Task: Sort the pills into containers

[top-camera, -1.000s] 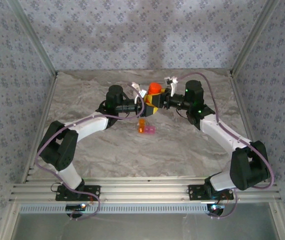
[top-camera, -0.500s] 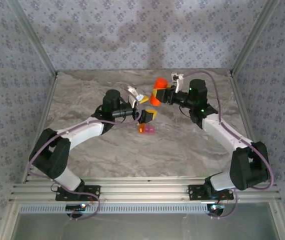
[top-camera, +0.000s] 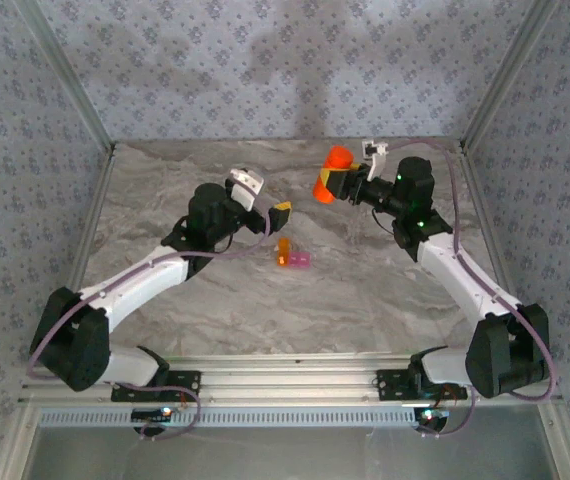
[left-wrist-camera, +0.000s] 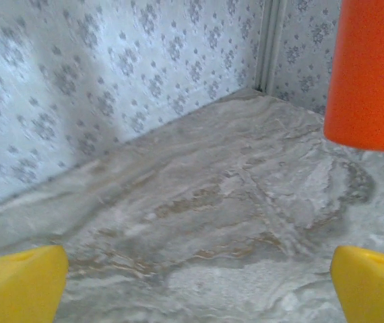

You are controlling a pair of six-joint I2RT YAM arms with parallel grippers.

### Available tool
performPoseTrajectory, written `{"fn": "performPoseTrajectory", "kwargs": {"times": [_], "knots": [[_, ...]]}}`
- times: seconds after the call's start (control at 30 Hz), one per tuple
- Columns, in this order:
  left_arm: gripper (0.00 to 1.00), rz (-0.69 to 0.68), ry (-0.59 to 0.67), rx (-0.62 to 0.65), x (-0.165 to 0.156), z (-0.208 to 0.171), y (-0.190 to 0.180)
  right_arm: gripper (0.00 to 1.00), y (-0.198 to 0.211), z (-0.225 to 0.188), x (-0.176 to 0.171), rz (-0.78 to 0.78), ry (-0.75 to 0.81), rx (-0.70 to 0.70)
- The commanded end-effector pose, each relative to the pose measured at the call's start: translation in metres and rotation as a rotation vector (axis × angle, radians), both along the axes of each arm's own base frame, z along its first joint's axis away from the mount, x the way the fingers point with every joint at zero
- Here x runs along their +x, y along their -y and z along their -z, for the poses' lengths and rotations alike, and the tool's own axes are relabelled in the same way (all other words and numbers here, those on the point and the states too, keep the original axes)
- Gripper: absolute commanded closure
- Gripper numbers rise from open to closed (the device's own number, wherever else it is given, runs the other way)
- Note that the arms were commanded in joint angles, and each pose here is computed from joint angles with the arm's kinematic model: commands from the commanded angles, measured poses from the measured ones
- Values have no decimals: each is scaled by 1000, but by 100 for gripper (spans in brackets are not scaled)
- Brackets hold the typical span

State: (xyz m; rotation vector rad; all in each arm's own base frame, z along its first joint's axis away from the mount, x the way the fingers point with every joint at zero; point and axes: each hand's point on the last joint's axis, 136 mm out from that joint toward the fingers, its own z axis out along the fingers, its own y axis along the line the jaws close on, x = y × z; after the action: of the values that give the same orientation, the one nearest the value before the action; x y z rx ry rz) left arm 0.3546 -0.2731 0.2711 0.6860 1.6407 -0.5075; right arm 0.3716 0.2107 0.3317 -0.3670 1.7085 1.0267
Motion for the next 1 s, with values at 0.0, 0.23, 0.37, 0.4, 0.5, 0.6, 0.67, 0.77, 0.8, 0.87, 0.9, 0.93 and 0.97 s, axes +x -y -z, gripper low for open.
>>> {"fn": "performPoseTrajectory", "kwargs": {"times": [0.0, 0.23, 0.37, 0.4, 0.5, 0.6, 0.67, 0.77, 0.8, 0.87, 0.9, 0.93, 0.97], "knots": [[1, -58, 178, 101, 2, -15, -15, 83, 5, -9, -7, 4, 31, -7], [1, -174, 327, 253, 19, -18, -35, 83, 6, -13, -13, -1, 36, -8], [1, -248, 313, 251, 36, -21, -53, 83, 6, -12, -13, -4, 36, -11], [1, -265, 283, 231, 41, -21, -59, 83, 6, -13, -13, -1, 38, -12], [1, -345, 147, 176, 60, -20, -84, 83, 7, -13, -12, -1, 40, -15], [1, -437, 44, 185, 80, -14, -107, 83, 7, -14, -11, -2, 43, -17], [1, -452, 51, 194, 87, -13, -110, 83, 7, -13, -10, -3, 43, -23], [1, -473, 107, 141, 91, -19, -110, 83, 8, -12, -7, -2, 45, -28], [1, -482, 123, 119, 92, -23, -111, 83, 8, -12, -6, -2, 47, -28], [1, -495, 140, 77, 95, -28, -112, 83, 9, -13, -5, 0, 52, -27], [1, -514, 133, 60, 99, -30, -113, 83, 9, -13, -4, 2, 54, -28], [1, -531, 113, 47, 102, -31, -115, 83, 9, -13, -3, -1, 57, -28], [1, -533, 93, 36, 107, -32, -115, 83, 9, -14, -3, -2, 59, -29]]}}
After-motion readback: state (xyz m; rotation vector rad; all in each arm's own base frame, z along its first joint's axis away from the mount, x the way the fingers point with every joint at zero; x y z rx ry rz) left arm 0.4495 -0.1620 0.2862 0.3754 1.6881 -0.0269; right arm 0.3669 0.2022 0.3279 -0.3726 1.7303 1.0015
